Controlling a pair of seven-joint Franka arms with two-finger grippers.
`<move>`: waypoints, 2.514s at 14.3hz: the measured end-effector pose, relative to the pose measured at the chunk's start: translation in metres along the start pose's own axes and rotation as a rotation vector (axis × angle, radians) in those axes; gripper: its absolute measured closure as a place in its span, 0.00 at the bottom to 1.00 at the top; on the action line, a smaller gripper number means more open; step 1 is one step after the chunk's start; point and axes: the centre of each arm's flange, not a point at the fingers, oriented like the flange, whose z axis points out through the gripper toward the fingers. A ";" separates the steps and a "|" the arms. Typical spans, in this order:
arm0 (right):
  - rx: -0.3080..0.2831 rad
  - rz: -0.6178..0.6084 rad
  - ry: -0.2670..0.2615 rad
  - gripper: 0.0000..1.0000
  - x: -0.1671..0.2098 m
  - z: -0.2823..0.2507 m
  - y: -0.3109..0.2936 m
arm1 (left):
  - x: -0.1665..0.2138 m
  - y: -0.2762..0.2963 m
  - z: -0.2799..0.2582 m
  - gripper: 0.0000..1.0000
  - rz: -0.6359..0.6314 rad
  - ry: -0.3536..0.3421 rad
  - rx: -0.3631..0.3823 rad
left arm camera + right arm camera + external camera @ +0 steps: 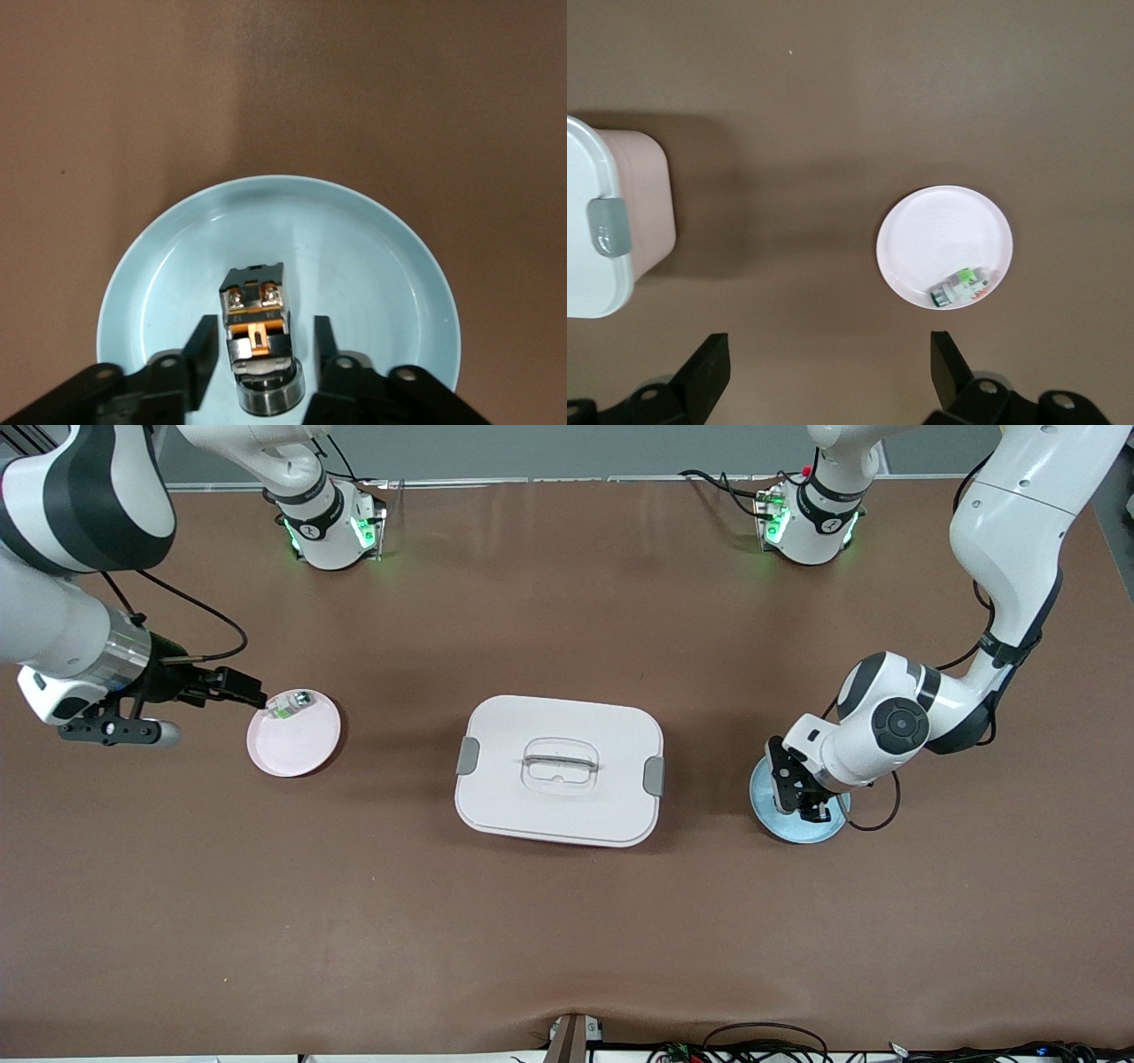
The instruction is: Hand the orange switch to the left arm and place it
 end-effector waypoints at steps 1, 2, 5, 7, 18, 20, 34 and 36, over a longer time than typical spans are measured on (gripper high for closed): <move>-0.001 -0.007 -0.002 0.00 0.000 -0.002 0.012 | -0.001 -0.002 -0.002 0.35 -0.007 0.000 0.005; -0.005 -0.017 -0.002 0.00 0.000 -0.006 0.026 | -0.002 -0.004 -0.006 0.22 -0.028 -0.004 0.008; -0.004 -0.040 0.005 0.00 -0.005 -0.018 0.061 | -0.001 -0.014 -0.041 0.00 -0.156 -0.065 -0.013; -0.003 -0.047 0.005 0.00 -0.007 -0.022 0.062 | 0.013 -0.020 -0.082 0.00 -0.268 -0.104 -0.021; -0.047 -0.074 0.114 0.00 -0.004 -0.074 0.053 | 0.011 -0.043 -0.246 0.00 -1.029 -0.092 -0.073; -0.050 -0.075 0.132 0.00 -0.004 -0.083 0.052 | 0.010 -0.038 -0.261 0.00 -1.182 -0.104 -0.075; -0.098 -0.069 0.100 0.00 -0.021 -0.122 0.057 | -0.069 -0.034 -0.332 0.00 -1.500 -0.147 0.108; -0.099 -0.069 0.106 0.00 -0.021 -0.125 0.056 | -0.066 -0.022 -0.356 0.00 -1.503 -0.147 0.155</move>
